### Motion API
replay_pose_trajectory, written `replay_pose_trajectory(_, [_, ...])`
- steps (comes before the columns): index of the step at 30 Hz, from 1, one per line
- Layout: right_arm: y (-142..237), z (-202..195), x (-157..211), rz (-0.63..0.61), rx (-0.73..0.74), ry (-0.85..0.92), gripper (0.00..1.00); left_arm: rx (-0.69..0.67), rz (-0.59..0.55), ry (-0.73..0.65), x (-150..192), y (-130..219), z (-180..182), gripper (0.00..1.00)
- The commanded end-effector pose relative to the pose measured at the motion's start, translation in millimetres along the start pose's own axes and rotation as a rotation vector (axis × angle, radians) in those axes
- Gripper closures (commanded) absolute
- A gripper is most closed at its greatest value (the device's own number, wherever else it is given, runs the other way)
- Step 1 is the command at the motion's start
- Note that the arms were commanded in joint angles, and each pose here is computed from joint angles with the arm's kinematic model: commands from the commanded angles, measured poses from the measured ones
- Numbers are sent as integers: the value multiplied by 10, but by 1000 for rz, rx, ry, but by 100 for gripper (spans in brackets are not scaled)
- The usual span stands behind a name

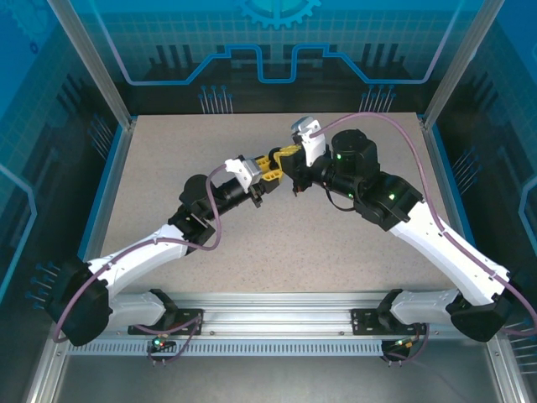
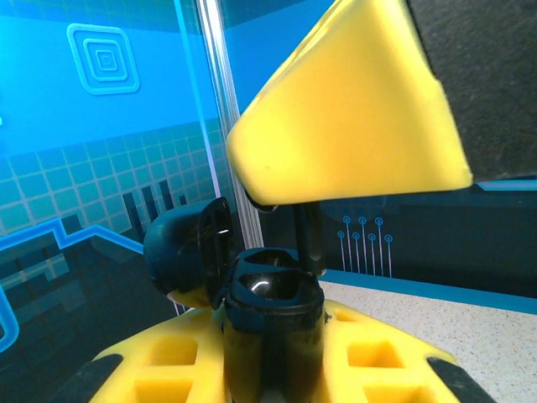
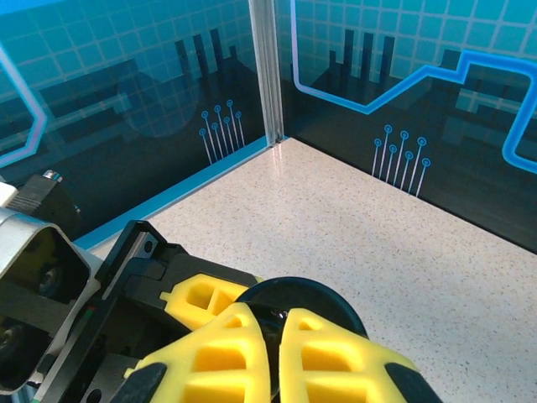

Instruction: Insert the wireless bluetooth earbuds into the charging case

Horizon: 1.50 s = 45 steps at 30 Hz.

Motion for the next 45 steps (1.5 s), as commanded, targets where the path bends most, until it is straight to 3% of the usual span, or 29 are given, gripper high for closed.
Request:
replay_pose_trajectory(1, [-36,3,55,24,25,19,94,24,-49,-36,-175,-26,-44,100])
replay_pose_trajectory(20, [-131,14,192,82,6,23,96,21,-54,-35,-199,-6,-53,100])
replay_pose_trajectory(30, [-217,106,317,147,-84,47,90,1,-53,-22,-190,-2,-31,100])
replay_pose_trajectory(32, [-217,96,296,144,-75,36,85,-1,-44,-18,-164,0,-29,100])
replay_pose_trajectory(35, [-185,63,182,125,-46,13,65,-5,-38,-9,-135,2,-25,100])
replay_pose_trajectory(38, [-106,-10,-9,88,-8,-32,51,-14,-33,2,-91,12,-15,100])
replay_pose_trajectory(45, [299,-399,-396,-44,101,-222,41,-42,-29,13,-17,51,3,100])
Point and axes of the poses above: each hand's point on the last joint's axis, 136 mm out from that joint toward the fingers, its own y axis back along the fingers, its own z axis along the line the jaws close on, x = y × z, the point moved 7 cm from there along y, back along the fingers, and after that the axes turned 9 degrees about y, right-handed, at the moved point
